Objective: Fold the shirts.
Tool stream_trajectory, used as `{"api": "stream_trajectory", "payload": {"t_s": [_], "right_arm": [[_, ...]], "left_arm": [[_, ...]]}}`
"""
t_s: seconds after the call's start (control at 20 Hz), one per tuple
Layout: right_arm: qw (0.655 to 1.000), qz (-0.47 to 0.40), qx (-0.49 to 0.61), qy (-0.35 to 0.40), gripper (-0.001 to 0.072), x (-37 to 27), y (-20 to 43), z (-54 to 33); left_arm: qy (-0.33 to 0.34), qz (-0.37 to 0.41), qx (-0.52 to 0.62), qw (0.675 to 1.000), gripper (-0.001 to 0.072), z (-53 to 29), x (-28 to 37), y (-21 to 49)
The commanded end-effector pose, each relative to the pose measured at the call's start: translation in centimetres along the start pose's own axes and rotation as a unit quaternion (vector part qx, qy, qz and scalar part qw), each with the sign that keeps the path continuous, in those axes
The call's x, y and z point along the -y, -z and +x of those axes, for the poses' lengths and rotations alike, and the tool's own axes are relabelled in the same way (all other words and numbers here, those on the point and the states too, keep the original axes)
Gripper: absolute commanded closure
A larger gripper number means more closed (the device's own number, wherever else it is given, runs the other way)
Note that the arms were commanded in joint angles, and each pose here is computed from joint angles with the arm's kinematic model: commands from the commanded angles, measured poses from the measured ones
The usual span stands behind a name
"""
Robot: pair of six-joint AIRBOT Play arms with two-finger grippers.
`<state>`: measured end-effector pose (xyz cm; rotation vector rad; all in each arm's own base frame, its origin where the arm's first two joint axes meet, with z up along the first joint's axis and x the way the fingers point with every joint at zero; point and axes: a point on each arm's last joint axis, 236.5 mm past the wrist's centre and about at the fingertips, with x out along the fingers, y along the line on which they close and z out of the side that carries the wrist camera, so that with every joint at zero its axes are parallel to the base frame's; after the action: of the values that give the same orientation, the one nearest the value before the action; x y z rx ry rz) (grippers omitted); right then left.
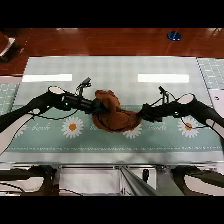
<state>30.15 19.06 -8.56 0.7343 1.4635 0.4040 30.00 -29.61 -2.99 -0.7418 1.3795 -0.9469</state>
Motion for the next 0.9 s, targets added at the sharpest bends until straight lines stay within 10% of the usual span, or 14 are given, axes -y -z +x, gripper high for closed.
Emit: {"api": "stream_trajectory", "payload": {"t_s": [0.0, 0.3, 0.6, 0.85], "right_arm": [[0.999, -0.032, -0.016, -0.017, 0.0690, -2.5, 0.0, 1.3], [0.967, -0.212, 0.141, 0.027, 0.0693, -12.0, -8.2, -15.1], [0.804, -0.389, 0.440, 0.091, 0.0693, -27.3, -3.5, -43.6], [0.724, -0.397, 0.548, 0.135, 0.0693, -27.2, 7.5, -52.7]], "left_arm": [[0.012, -0.002, 0.016, 1.000, 0.0693, -0.8, 0.7, -1.0], [0.049, 0.104, 0.224, 0.968, 0.0694, -15.5, 11.0, -10.5], [-0.006, 0.307, 0.547, 0.779, 0.0694, -38.1, 30.9, -9.0], [-0.113, 0.421, 0.645, 0.627, 0.0694, -44.7, 39.4, 2.3]]}}
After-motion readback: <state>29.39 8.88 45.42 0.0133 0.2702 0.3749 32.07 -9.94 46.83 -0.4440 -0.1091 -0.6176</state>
